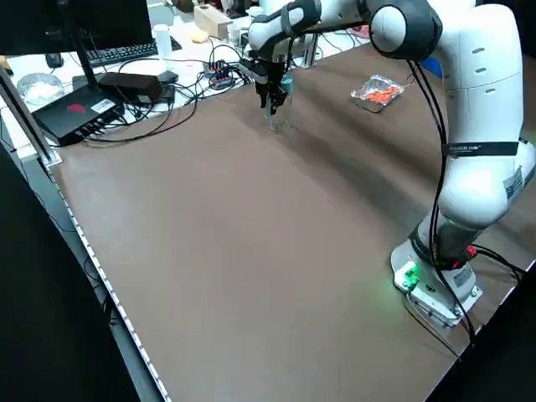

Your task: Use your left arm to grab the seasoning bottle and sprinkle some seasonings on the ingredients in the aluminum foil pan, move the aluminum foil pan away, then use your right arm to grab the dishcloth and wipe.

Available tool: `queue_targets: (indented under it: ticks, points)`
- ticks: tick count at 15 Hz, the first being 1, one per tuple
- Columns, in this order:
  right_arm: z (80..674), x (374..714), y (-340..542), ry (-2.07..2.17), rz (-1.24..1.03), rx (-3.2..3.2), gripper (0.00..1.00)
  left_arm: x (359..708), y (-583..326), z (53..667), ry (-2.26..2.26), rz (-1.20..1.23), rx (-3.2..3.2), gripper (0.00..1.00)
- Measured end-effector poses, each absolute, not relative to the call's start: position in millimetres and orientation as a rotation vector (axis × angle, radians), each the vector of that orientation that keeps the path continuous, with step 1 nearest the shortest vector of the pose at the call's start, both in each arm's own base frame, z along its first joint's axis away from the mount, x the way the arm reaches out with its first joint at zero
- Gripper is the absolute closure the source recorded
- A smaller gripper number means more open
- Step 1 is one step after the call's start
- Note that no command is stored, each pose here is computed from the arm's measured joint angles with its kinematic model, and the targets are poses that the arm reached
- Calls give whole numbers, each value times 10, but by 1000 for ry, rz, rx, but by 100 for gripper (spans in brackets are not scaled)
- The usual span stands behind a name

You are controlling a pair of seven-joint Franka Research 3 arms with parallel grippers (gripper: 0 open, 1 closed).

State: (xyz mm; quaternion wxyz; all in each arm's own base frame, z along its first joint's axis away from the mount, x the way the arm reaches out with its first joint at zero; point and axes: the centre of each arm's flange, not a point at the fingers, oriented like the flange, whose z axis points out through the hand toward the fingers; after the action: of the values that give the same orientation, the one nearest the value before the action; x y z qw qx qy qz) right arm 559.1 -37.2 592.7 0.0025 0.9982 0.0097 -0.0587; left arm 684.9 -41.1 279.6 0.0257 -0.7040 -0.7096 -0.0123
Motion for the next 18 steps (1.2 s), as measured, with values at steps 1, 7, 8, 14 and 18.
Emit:
queue_targets:
  ticks: [1, 7, 8, 14, 18]
  points:
    - [5927, 5591, -372, 30, -184, 3131, 0, 6849, -406, 2796, -2195, -38, -2175, 49]
    - [5927, 5591, -371, 30, -184, 3131, 0, 6855, -393, 2806, -2200, -40, -2173, 77]
    - [5927, 5591, -371, 30, -184, 3131, 0, 6858, -403, 2812, -2199, -41, -2175, 78]
    - [5927, 5592, -367, 32, -184, 3131, 0, 6879, -459, 2859, -2199, -47, -2191, 78]
    - [5928, 5592, -361, 33, -184, 3131, 0, 6905, -626, 3179, -2205, -88, -2247, 78]
